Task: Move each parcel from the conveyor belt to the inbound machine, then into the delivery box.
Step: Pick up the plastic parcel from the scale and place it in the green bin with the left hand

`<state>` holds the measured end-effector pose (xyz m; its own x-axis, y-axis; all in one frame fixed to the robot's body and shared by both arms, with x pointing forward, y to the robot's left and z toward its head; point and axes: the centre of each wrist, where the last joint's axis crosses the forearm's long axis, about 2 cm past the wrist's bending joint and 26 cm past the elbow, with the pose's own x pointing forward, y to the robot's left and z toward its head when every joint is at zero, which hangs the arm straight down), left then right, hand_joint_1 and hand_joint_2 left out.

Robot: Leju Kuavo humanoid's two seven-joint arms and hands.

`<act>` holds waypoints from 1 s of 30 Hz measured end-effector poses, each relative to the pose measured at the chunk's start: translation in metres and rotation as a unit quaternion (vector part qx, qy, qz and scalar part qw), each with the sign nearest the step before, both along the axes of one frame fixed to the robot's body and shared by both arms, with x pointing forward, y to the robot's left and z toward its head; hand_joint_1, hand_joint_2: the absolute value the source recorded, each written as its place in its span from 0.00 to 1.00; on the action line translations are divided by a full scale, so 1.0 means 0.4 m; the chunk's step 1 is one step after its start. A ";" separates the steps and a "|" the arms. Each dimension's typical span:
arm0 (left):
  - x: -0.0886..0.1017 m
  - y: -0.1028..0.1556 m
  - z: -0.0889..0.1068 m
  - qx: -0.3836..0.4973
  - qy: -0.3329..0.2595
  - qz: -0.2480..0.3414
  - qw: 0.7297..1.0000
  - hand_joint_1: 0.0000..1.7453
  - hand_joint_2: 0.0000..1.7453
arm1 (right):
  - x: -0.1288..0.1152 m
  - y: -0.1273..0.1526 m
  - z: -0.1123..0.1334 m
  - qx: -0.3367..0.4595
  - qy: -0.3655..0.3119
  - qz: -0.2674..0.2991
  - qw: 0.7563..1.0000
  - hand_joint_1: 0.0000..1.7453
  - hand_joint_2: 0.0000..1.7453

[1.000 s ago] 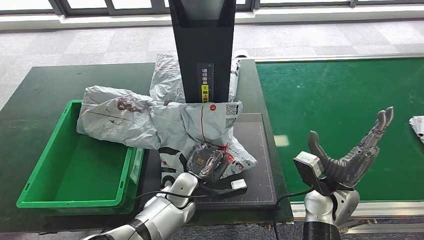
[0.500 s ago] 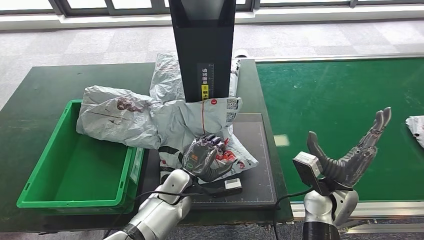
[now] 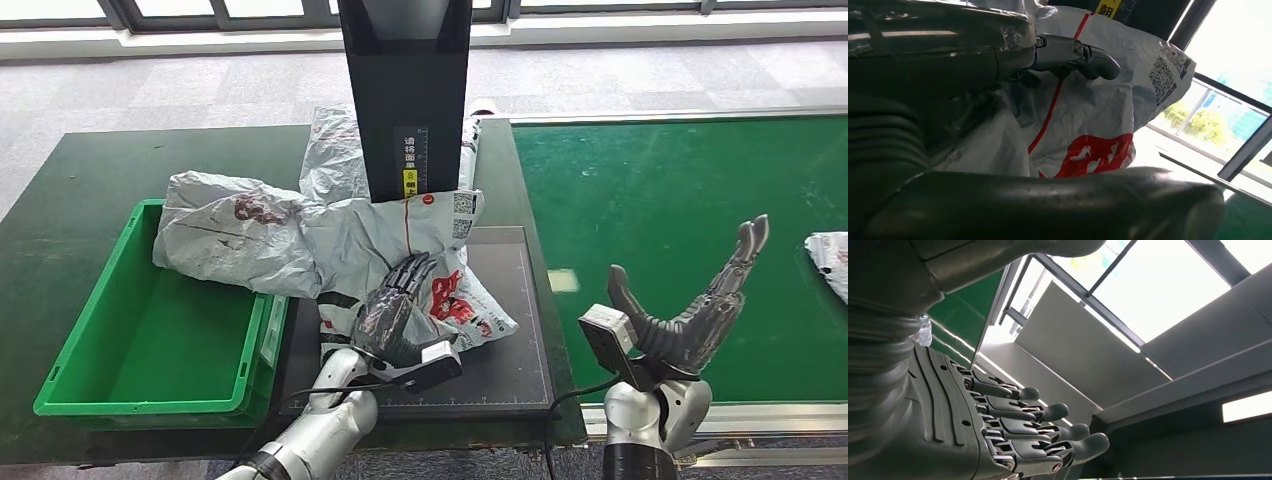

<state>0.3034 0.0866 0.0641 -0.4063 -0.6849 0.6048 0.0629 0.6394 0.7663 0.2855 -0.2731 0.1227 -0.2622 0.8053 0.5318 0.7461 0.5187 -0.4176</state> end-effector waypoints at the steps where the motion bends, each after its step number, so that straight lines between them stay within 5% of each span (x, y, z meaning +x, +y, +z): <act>1: 0.000 0.000 -0.001 -0.002 0.002 0.000 1.000 0.00 1.00 | 0.000 0.000 0.000 0.000 0.000 0.000 1.000 0.00 1.00; 30: -0.006 0.001 -0.017 0.070 0.026 0.011 0.997 0.00 1.00 | 0.000 0.003 -0.008 0.005 0.005 0.002 1.000 0.00 1.00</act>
<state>0.3009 0.0872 0.0573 -0.3614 -0.7727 0.5218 0.0921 0.5274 0.8446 0.2854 -0.2720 0.1196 -0.2598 0.7988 0.5427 0.7400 0.5257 -0.4195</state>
